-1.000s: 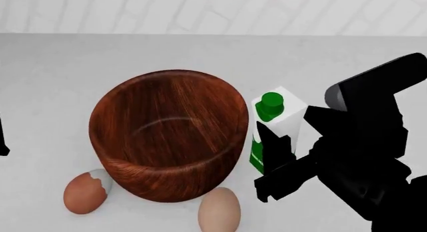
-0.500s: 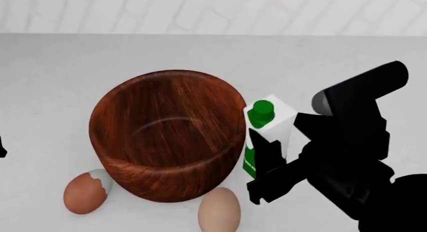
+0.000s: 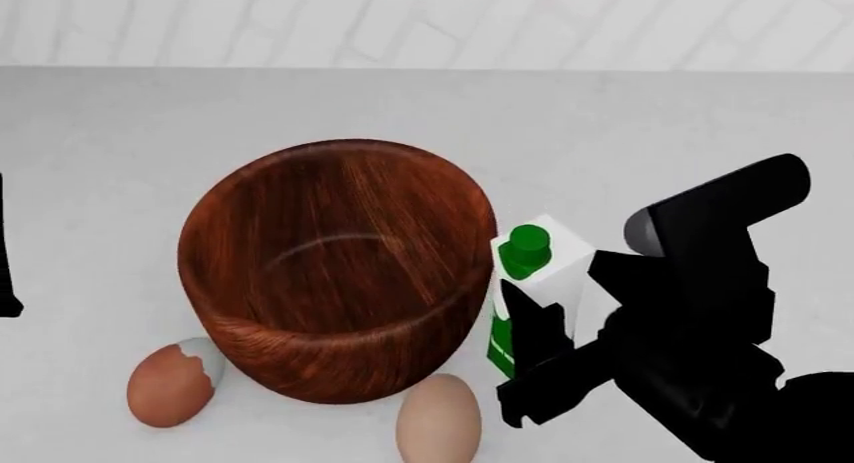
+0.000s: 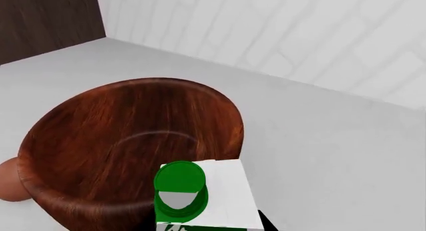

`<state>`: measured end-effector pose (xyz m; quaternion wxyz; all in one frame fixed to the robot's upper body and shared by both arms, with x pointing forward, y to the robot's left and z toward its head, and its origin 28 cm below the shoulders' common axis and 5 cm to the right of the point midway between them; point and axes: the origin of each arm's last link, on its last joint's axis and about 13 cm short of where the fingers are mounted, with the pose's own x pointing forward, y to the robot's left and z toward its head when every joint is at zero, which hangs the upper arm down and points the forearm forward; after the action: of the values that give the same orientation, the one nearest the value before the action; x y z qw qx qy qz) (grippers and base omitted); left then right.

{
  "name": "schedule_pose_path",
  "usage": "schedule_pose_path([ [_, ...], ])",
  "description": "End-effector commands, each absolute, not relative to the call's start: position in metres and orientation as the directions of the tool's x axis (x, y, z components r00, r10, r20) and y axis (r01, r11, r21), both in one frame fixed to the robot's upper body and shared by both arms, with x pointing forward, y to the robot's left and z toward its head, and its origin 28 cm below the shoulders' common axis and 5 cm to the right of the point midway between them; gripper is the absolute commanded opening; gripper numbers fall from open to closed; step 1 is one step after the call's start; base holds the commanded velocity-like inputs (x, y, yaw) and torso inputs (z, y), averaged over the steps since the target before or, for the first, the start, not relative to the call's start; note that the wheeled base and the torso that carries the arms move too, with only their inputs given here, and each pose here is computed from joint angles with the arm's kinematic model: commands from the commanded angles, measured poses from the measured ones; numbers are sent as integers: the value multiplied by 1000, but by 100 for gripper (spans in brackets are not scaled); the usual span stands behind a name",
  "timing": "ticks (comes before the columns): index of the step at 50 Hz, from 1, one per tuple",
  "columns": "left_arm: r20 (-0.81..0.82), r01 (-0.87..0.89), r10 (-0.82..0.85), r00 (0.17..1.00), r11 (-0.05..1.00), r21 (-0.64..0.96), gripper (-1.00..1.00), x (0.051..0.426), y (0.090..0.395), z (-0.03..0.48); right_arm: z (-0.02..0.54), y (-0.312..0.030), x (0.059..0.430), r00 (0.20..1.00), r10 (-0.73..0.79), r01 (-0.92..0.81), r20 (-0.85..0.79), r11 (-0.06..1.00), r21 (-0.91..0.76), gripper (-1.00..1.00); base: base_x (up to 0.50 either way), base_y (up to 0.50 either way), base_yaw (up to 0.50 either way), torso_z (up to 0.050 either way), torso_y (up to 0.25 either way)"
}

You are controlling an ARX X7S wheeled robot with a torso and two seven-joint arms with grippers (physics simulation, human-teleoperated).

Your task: Place the eggs and milk next to the bowl.

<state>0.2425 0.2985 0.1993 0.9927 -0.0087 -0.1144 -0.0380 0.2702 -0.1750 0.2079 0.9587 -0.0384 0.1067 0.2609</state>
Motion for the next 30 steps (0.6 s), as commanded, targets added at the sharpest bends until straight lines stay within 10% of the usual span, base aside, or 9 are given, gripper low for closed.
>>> schedule_pose_path([
  [1,225,84,-80,971,996,-6,100,244,297,198,204,-179,269,844,489,-506,-223,862,-27,-100,0,0,0,0,0],
  [30,222,81,-79,972,997,1,100,243,297,197,187,-177,273,832,505,-517,-228,856,7,-100,0,0,0,0,0],
])
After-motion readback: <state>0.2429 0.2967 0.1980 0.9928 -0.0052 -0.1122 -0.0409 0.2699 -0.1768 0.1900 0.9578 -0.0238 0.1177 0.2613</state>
